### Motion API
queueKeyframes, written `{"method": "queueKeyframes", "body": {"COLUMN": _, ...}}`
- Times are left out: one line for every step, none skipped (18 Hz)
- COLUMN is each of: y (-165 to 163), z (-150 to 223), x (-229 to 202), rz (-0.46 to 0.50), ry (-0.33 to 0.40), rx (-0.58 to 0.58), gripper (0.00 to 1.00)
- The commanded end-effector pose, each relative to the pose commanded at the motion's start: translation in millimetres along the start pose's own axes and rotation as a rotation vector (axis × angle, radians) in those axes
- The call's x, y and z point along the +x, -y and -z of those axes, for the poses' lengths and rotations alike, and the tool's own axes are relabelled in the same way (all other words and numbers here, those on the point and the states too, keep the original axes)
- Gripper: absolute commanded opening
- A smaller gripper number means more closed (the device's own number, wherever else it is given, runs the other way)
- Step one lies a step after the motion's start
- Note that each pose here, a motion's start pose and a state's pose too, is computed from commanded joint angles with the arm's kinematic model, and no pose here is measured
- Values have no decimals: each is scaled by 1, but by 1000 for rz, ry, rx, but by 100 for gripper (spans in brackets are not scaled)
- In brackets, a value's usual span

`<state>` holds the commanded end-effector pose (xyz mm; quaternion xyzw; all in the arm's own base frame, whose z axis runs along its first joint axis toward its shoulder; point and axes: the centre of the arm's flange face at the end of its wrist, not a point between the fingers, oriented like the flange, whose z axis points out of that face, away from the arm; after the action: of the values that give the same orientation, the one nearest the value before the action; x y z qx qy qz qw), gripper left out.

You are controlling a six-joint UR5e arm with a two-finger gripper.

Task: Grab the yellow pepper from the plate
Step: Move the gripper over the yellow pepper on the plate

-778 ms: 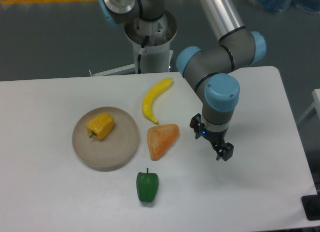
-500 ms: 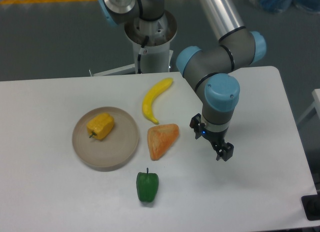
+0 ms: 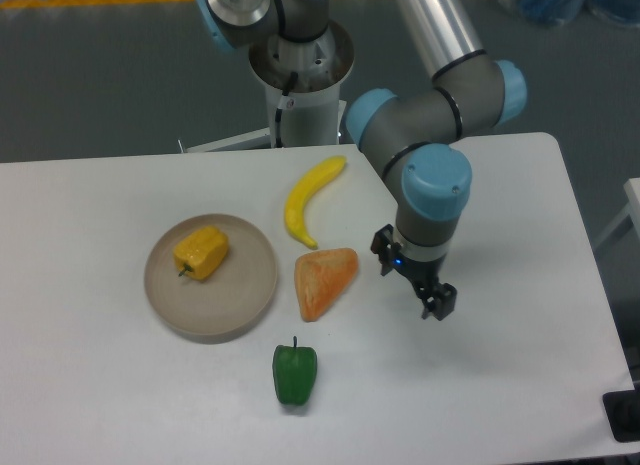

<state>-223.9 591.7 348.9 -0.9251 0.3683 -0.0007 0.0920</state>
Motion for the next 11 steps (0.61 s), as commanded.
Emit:
{"method": "queueKeyframes", "body": {"y": 15, "z": 2, "x": 16, "rz": -3, "ry": -5, "rx": 10, "gripper": 100}}
{"method": "queueKeyframes", "body": {"y": 45, "z": 5, "x": 44, "rz": 17, "ry": -9, "rx": 15, "gripper": 100}}
{"method": "queueKeyframes", "body": {"y": 57, "z": 6, "x": 58, "rz": 50, "ry": -11, "rx": 18, "gripper": 100}}
{"method": "queueKeyframes", "body": {"y": 77, "z": 2, "x": 77, "rz": 84, "ry": -25, "rx": 17, "gripper": 100}}
{"method": "queueKeyframes", "body": {"y": 94, "z": -4, "x": 95, "rz": 82, "ry": -42, "rx": 12, "gripper": 100}}
{"method": "queueKeyframes", "body": {"y": 109, "z": -17, "x": 126, "rz": 81, "ry": -73, "rx": -6, "gripper": 100}}
{"method": "queueKeyframes", "body": {"y": 112, "z": -26, "x": 144, "rz": 84, "ry": -94, "rx": -19, "gripper": 100}}
{"method": "queueKeyframes", "body": {"y": 116, "z": -35, "x": 162, "rz": 94, "ry": -115, "rx": -30, "gripper": 100}}
{"method": "queueKeyframes", "body": {"y": 124, "z": -43, "x": 179, "rz": 119, "ry": -131, "rx": -43, "gripper": 100}}
{"method": "queueKeyframes", "body": {"y": 132, "z": -50, "x": 192, "rz": 156, "ry": -139, "rx": -56, "gripper": 100}}
{"method": "queueKeyframes", "body": {"y": 139, "z": -59, "x": 205, "rz": 206, "ry": -147, "rx": -76, "gripper": 100}}
